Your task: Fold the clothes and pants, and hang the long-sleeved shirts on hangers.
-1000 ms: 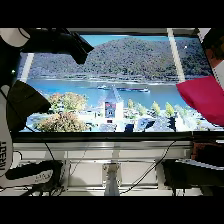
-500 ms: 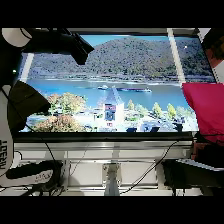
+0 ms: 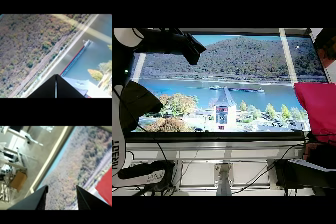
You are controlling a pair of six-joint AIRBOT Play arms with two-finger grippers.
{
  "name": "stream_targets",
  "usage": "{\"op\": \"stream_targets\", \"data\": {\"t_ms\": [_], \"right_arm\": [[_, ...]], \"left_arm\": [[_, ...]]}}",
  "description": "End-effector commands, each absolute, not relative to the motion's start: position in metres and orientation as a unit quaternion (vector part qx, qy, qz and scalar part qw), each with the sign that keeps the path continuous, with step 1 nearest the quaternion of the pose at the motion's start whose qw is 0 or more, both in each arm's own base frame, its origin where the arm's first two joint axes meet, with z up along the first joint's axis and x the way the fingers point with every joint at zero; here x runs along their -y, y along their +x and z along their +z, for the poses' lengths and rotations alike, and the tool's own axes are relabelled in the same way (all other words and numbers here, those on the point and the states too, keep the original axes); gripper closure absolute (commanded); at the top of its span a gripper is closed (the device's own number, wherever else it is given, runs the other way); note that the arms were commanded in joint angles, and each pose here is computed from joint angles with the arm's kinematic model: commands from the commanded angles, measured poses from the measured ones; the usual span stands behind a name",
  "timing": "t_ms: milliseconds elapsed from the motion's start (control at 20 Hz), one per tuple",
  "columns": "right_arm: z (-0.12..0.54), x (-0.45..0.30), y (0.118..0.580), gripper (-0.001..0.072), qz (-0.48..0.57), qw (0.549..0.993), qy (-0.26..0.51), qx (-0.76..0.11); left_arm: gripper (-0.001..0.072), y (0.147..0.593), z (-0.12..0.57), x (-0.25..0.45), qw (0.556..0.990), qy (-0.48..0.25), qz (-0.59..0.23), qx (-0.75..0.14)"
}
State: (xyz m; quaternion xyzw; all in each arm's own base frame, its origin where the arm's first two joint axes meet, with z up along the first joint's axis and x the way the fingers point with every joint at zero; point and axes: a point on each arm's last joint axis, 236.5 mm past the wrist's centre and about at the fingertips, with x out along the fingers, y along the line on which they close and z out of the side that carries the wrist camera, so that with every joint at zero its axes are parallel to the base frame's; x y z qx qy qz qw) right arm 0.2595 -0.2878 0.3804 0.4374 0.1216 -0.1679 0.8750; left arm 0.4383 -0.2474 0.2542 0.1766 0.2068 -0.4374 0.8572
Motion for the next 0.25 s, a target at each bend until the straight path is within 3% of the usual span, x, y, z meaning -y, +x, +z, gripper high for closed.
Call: {"op": "stream_targets", "data": {"t_ms": [0,200], "right_arm": [[0.413,0.268,0.263,0.0304,-0.142,0.894,0.417,-0.087],[0.427,0.25,0.268,0.0304,-0.105,0.899,0.418,-0.077]], "left_arm": [[0.0696,0.439,0.254,0.247,0.857,0.177,-0.437,-0.207],[0.0696,0.439,0.254,0.247,0.857,0.177,-0.437,-0.207]]}}
